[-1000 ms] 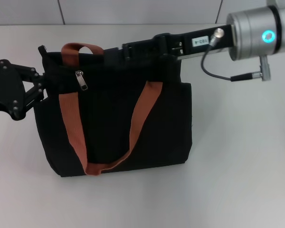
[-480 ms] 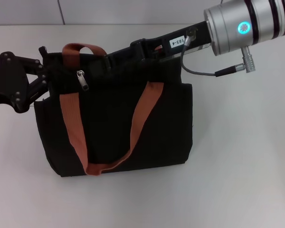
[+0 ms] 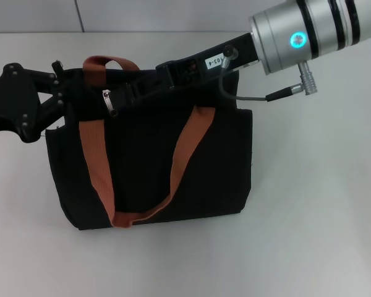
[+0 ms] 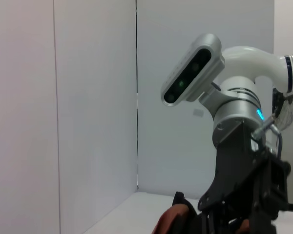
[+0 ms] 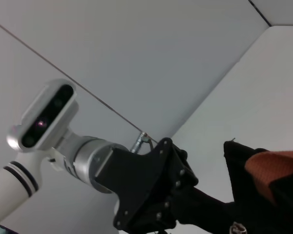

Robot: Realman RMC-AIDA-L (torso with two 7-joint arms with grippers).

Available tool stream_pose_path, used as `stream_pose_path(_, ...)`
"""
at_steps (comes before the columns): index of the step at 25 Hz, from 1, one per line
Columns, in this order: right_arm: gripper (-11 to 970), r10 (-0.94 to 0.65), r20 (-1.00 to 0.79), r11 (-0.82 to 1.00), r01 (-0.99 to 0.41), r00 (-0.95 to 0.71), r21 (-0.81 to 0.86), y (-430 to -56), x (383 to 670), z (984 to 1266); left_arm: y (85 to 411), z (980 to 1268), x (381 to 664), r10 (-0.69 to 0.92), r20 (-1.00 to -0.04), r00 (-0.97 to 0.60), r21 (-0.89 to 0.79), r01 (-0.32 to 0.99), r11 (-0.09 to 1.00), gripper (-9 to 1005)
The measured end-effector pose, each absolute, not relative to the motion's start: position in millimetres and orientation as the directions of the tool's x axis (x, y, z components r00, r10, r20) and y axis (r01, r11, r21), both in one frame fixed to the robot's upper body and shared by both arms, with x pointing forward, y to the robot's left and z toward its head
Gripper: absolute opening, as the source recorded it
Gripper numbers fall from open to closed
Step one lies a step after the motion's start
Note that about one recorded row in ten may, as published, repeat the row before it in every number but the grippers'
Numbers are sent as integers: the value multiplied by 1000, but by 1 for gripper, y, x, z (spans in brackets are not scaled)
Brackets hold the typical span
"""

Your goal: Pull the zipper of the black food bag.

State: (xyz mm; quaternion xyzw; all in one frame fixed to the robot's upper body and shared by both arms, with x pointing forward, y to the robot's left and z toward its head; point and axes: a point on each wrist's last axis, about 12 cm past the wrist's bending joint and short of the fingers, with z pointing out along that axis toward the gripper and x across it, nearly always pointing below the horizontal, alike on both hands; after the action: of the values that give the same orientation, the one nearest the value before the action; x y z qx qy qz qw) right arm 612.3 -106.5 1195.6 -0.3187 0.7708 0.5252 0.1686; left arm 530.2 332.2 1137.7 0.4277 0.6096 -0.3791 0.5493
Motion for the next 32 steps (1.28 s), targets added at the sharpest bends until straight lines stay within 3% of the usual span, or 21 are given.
stream_pose_path(19, 468, -373, -640, 274, -739, -672, 616, -86, 615, 1199, 309, 1151, 546, 61, -997, -56, -37, 960, 279, 46)
stream_pose_path(32, 436, -362, -659, 263, -750, -659, 607, -88, 615, 1198, 310, 1152, 549, 31, -998, -56, -44, 950, 309, 49)
